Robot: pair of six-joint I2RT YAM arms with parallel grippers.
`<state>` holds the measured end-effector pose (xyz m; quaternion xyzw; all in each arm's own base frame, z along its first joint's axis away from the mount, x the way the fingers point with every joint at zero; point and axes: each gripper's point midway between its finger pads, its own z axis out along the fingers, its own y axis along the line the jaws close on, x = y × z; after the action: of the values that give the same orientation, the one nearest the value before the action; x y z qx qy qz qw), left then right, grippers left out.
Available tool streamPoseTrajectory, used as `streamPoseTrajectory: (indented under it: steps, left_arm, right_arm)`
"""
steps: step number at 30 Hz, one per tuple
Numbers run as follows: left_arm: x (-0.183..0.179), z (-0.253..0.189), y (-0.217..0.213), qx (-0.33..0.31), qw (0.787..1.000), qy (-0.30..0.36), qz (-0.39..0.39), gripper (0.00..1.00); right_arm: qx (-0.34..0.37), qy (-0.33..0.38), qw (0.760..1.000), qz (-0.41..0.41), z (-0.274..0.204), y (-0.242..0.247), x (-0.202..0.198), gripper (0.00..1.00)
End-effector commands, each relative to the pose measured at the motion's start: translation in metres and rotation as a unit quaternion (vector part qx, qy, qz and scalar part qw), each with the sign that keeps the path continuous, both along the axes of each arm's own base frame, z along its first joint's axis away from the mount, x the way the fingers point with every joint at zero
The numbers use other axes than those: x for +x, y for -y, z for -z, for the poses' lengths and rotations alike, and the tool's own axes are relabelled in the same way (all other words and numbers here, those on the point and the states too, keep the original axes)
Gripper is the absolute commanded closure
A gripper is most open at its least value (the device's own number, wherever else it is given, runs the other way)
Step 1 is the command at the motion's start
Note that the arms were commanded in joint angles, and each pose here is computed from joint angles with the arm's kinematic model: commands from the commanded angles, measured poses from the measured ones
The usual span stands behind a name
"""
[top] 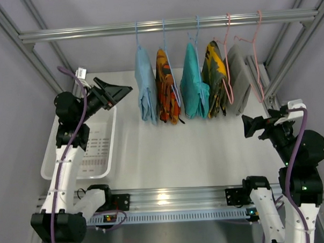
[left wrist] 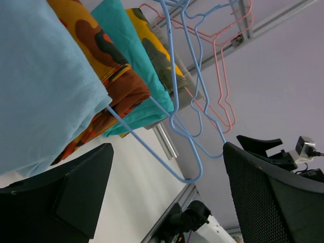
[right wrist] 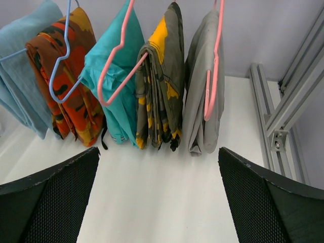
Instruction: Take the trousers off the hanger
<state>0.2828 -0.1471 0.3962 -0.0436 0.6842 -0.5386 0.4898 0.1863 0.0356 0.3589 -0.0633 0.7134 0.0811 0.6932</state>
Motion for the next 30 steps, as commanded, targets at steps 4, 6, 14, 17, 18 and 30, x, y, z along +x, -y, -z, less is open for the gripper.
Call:
streamPoseTrajectory:
  steps: [4, 6, 14, 17, 18, 30]
  left_arm:
    - [0.011, -0.051, 0.031, -0.033, 0.995, 0.085, 0.047, 0.12]
    - [0.025, -0.048, 0.035, -0.034, 0.995, 0.086, 0.047, 0.14]
    - [0.068, -0.044, 0.055, -0.049, 0.991, 0.091, 0.09, 0.29]
    - [0.068, -0.048, 0.065, -0.068, 0.986, 0.096, 0.115, 0.31]
    - [0.068, -0.046, 0.066, -0.069, 0.986, 0.096, 0.116, 0.31]
    - [0.061, -0.054, 0.083, -0.099, 0.981, 0.097, 0.138, 0.48]
  right_arm:
    - [-0.005, 0.006, 1.0, 0.0, -0.013, 0.0, 0.005, 0.0]
    - [-0.005, 0.006, 1.0, -0.001, -0.015, 0.0, 0.008, 0.0]
    - [-0.02, -0.005, 1.0, -0.015, -0.013, -0.002, 0.016, 0.0]
    - [-0.026, -0.005, 1.0, -0.013, -0.012, -0.001, 0.017, 0.0]
    - [-0.027, -0.006, 1.0, -0.011, -0.012, 0.0, 0.017, 0.0]
    - [-0.031, -0.014, 0.999, -0.01, -0.005, 0.001, 0.018, 0.01]
